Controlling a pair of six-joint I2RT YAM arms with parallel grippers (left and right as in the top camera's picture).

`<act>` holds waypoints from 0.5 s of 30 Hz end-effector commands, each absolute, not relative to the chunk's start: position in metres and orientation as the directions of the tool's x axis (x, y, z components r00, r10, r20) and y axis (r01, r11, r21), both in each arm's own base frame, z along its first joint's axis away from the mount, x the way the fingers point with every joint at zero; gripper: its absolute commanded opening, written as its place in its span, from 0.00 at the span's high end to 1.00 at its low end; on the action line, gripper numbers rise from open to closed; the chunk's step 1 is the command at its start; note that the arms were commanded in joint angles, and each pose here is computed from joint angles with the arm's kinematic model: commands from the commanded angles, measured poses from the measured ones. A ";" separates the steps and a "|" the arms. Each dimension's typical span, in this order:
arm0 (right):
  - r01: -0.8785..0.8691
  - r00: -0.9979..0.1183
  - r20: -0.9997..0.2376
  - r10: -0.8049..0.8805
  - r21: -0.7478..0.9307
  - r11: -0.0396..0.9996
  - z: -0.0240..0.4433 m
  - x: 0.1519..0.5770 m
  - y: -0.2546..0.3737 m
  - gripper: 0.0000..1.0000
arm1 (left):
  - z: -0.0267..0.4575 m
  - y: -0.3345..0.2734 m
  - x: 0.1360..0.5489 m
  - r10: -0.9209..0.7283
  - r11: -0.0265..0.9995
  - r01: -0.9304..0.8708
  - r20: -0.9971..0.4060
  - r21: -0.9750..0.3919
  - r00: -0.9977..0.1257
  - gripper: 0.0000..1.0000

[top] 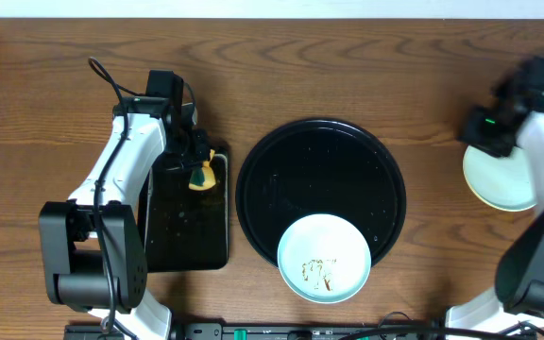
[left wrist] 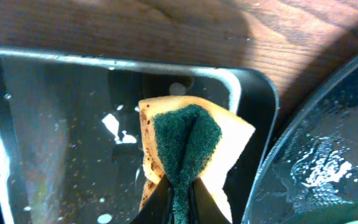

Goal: Clean dirty plates on tray and stack at the side
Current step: 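Lower the blue plate onto the yellow plate and release, then move the right gripper to the lower blue plate and drag it center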

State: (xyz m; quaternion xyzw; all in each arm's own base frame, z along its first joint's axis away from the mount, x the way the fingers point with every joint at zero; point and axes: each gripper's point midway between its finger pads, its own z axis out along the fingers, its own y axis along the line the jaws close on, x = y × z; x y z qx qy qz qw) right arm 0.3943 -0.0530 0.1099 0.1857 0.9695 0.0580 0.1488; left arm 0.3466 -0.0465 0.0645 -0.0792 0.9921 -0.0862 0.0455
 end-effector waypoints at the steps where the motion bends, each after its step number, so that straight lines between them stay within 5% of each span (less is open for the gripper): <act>1: 0.238 -0.921 -0.270 0.280 0.178 0.955 0.123 0.397 -0.014 0.50 | 0.072 -0.029 0.342 -0.206 0.976 -0.197 -0.102 -0.096 -0.973 0.93; 15: 0.152 -0.980 -0.102 0.172 0.182 0.972 0.115 0.355 0.019 0.54 | 0.023 -0.012 0.294 -0.394 0.919 -0.393 0.013 0.022 -0.919 0.93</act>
